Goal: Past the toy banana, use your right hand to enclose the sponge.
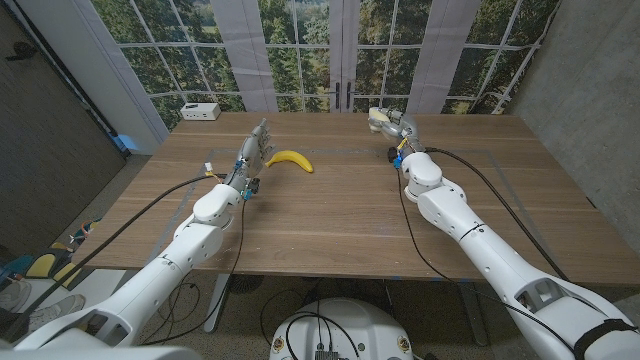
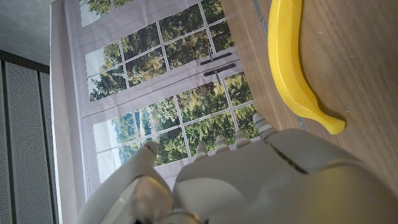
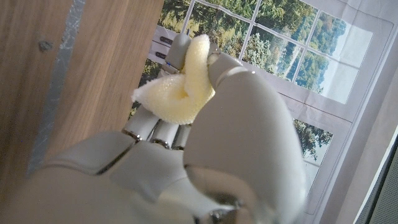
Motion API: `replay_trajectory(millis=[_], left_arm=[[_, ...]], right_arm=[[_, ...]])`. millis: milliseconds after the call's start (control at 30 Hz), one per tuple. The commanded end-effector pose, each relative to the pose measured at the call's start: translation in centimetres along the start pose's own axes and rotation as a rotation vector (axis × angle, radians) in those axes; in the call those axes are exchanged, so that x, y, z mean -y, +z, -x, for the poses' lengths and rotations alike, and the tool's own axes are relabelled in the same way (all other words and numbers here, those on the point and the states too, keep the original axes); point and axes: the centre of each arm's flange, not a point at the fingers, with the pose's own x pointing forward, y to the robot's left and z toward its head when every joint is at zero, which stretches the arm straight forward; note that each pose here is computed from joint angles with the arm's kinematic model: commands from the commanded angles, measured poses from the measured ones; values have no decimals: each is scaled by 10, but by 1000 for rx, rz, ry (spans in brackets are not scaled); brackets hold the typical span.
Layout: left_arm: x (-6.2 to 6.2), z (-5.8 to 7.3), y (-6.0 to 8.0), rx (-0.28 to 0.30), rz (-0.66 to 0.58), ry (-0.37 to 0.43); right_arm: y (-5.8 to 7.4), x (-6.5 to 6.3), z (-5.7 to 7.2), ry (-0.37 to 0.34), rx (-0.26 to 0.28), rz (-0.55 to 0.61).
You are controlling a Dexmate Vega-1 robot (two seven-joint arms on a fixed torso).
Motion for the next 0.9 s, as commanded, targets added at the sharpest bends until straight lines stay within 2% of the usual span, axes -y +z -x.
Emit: replay_trajectory(millis=[33,533,900], left_arm=[[0,2,2,3,-2,-1],[-5,9,3,2,-2,1],[-14,14,2,-1,3,-5]], right_arm=[[-3,14,-1,20,-36,-197],[-11,22,0,39,-91,-390],[-15,28,3,32,-119,-483]])
